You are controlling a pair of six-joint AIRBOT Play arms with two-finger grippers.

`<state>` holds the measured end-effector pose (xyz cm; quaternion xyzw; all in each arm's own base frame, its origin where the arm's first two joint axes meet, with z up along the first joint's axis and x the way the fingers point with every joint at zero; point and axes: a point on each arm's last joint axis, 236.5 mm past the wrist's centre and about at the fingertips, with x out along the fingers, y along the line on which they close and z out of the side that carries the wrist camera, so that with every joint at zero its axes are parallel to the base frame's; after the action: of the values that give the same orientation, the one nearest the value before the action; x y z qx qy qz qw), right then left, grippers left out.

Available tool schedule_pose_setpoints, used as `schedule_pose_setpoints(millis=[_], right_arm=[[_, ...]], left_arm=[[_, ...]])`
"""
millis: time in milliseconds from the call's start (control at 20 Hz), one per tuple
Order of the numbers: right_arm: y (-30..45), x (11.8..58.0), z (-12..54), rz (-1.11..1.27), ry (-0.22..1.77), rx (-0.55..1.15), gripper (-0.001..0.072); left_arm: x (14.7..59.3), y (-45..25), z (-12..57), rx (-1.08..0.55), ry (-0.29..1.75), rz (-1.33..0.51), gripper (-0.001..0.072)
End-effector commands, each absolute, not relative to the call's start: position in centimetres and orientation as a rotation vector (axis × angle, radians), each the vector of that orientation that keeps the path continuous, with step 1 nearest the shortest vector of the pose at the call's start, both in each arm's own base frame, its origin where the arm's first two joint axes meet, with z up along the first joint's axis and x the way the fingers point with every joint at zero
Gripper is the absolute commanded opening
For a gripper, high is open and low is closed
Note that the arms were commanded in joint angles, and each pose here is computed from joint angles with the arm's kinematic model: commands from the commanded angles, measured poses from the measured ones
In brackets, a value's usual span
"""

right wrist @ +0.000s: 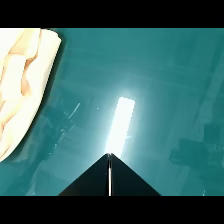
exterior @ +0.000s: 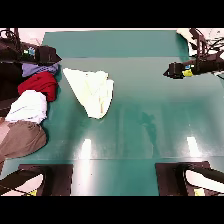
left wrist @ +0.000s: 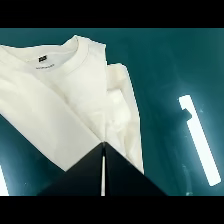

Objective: Fold the shirts.

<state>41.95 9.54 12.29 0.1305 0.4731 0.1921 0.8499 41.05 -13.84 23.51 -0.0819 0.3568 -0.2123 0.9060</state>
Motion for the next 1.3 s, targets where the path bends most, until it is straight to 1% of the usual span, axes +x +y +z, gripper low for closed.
schedule_pose_setpoints(millis=[0,450,600,800,900,950,1000,1050,1100,1150,1200,1250], right_arm=[[9.5,42.0,12.3,0.405,0.996,0.276,0.0020],[9.5,42.0,12.3,0.405,0.996,0.276,0.0021],[9.6,42.1,12.4,0.403,0.988,0.277,0.0020],[9.7,41.9,12.4,0.408,0.995,0.276,0.0021],[9.9,40.7,11.8,0.429,1.052,0.268,0.0021],[10.0,40.1,11.6,0.438,1.077,0.265,0.0020],[9.9,39.8,11.7,0.439,1.085,0.266,0.0020],[9.9,39.6,12.0,0.441,1.082,0.265,0.0020],[9.8,39.7,12.6,0.437,1.057,0.261,0.0021],[9.7,39.9,13.7,0.431,1.011,0.254,0.0021],[9.6,40.2,15.1,0.423,0.957,0.250,0.0020],[9.4,40.4,16.7,0.413,0.893,0.245,0.0020]], left_arm=[[41.0,-13.9,23.5,-0.169,0.736,-0.439,0.0022],[41.2,-13.9,23.7,-0.173,0.727,-0.440,0.0022],[42.4,-14.2,25.4,-0.215,0.646,-0.437,0.0022],[43.9,-13.8,27.4,-0.233,0.539,-0.415,0.0023],[43.9,-14.5,27.9,-0.272,0.531,-0.440,0.0024],[43.6,-15.0,28.0,-0.296,0.535,-0.460,0.0197],[43.3,-15.5,28.2,-0.319,0.541,-0.480,0.0634],[43.0,-16.2,28.5,-0.345,0.544,-0.510,0.0695],[42.7,-16.7,28.6,-0.340,0.542,-0.538,0.0679],[42.5,-17.1,28.8,-0.334,0.538,-0.562,0.0679],[42.4,-17.3,28.8,-0.330,0.541,-0.568,0.0678],[42.4,-17.4,28.2,-0.301,0.552,-0.561,0.0658]])
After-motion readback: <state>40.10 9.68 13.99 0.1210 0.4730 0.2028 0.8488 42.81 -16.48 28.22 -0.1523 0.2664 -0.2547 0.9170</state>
